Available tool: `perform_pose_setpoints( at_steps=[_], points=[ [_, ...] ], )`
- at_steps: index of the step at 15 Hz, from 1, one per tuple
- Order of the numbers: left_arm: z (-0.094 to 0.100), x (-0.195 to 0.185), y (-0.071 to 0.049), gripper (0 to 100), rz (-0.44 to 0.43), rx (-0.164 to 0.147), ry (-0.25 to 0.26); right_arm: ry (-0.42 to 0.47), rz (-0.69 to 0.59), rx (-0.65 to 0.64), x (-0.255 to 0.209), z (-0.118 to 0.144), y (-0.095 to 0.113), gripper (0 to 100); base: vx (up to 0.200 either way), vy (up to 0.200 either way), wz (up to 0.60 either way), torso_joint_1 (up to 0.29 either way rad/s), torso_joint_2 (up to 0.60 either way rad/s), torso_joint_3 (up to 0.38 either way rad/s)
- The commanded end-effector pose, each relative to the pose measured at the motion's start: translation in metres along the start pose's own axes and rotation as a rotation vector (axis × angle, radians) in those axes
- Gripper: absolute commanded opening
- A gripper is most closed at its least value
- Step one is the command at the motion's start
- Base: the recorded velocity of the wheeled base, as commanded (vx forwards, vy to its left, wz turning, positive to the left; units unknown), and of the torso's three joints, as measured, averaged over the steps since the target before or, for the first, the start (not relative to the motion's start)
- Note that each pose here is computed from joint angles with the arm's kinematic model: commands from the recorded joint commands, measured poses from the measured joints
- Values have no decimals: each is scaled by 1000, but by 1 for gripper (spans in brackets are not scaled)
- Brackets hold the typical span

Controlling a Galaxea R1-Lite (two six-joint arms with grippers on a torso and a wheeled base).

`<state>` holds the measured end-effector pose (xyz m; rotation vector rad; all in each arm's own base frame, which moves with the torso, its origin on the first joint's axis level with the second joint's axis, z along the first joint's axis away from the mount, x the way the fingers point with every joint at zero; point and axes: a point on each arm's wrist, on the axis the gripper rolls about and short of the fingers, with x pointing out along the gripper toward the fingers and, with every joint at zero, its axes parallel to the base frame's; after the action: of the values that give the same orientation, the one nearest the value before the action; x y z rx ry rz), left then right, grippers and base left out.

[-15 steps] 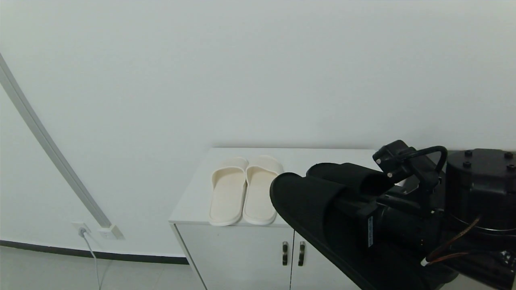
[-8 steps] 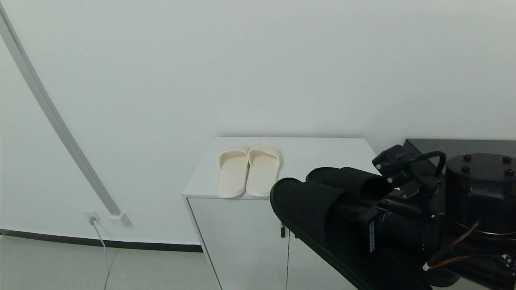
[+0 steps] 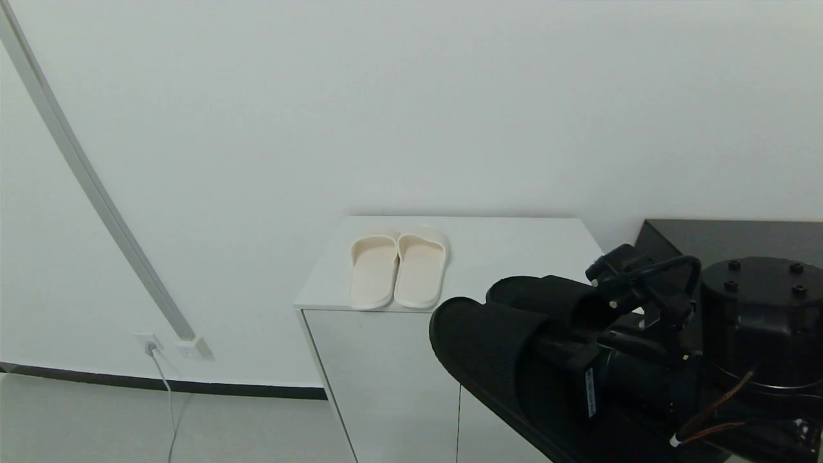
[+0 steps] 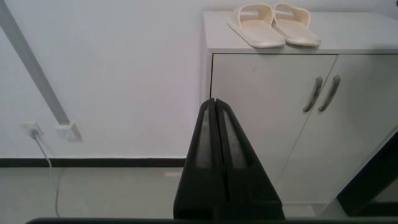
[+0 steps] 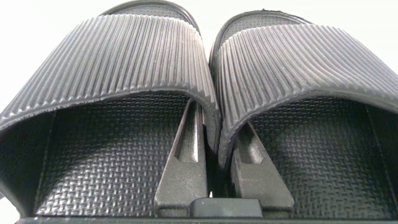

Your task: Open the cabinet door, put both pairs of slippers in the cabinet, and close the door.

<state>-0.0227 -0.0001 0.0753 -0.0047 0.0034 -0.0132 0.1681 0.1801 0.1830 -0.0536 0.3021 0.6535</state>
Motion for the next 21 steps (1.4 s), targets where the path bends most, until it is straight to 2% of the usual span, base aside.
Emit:
perform_pose_setpoints(
  at_steps=[1,11,12,21],
  points=[
    [0,0,0,0,-1,0,0,7,0,0,1,-2,0,0,0,0,0,0,0,0],
    [0,0,0,0,-4,3,0,10,1,-2,-2,-3,-1,0,0,0,0,-172,408,228],
    [0,0,0,100,-4,2,0,8,1,-2,-1,-3,0,0,0,0,0,-217,554,320],
    [0,0,0,100,1,2,0,17,0,-4,1,-5,0,0,0,0,0,-199,521,324]
  ],
)
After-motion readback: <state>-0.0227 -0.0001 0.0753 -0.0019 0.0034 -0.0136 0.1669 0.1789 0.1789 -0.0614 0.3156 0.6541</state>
